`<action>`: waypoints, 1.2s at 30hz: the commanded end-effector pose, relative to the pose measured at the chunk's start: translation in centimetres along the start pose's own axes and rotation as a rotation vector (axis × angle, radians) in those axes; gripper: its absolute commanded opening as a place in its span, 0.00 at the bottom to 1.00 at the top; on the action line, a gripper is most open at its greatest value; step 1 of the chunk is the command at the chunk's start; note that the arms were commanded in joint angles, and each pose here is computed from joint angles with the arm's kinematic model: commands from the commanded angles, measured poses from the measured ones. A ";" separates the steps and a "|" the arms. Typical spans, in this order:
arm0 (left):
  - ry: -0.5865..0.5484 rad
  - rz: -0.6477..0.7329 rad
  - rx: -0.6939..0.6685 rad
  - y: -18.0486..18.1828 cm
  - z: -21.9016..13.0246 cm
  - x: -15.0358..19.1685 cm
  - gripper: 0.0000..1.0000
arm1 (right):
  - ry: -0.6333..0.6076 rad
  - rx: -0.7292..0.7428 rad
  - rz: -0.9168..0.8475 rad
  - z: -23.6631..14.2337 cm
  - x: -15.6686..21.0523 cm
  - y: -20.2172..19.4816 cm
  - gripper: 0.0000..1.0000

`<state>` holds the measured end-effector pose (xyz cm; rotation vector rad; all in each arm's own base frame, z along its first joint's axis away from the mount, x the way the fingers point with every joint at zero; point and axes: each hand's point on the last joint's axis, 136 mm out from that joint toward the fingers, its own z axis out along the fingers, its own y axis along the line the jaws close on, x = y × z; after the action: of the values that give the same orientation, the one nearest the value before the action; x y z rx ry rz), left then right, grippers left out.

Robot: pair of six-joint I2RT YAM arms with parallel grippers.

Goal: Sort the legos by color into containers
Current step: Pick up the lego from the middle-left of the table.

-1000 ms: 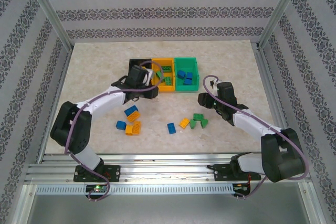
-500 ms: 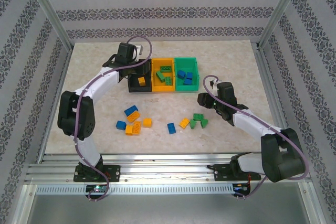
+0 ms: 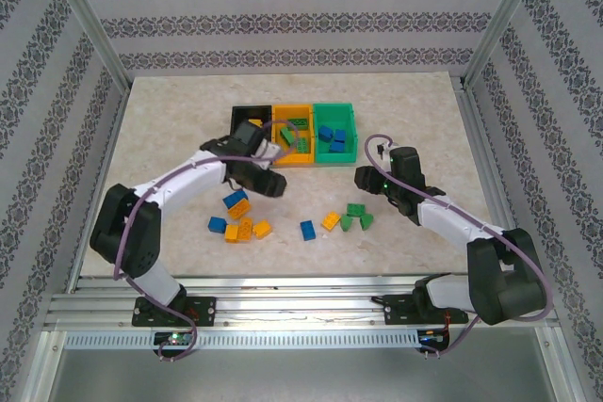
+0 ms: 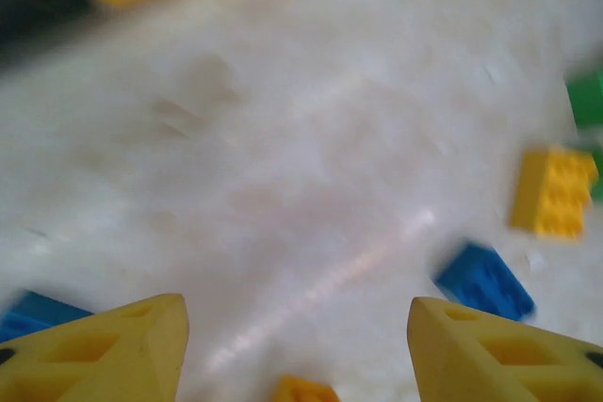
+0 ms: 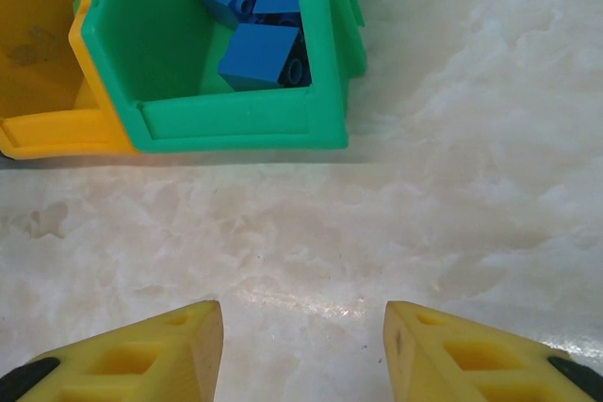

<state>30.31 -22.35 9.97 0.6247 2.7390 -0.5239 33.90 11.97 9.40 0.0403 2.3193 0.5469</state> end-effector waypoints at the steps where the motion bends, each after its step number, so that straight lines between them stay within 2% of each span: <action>1: 0.234 0.145 -0.010 -2.3 0.6 6.2 0.63 | -0.008 -0.012 0.019 0.1 -0.3 0.0 0.49; 4: 0.352 0.192 -0.073 -1.9 1.7 9.3 0.63 | -0.010 -0.006 0.021 0.0 -0.3 -0.1 0.49; 7: 0.394 0.201 -0.109 -1.0 2.0 10.6 0.64 | -0.008 -0.010 0.022 0.0 -0.2 0.0 0.49; 18: 0.355 0.226 -0.159 -0.3 1.7 9.7 0.66 | -0.005 -0.007 0.025 0.1 -0.2 -0.2 0.49; 22: 0.314 0.237 -0.237 0.7 0.9 8.8 0.66 | -0.010 -0.015 0.026 0.0 -0.3 0.0 0.49; 26: 0.304 0.238 -0.246 1.0 1.1 8.8 0.65 | -0.004 -0.015 0.027 0.1 -0.2 0.0 0.49; 32: 0.355 0.212 -0.201 0.7 3.1 9.9 0.56 | -0.002 -0.012 0.026 0.2 -0.2 -0.1 0.49; 36: 0.352 0.204 -0.182 0.4 3.6 9.8 0.53 | -0.001 -0.009 0.027 0.2 -0.2 -0.1 0.49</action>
<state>22.94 -19.59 3.75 1.0235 2.9345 -0.0810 33.88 12.01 9.29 0.0576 2.3245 0.5578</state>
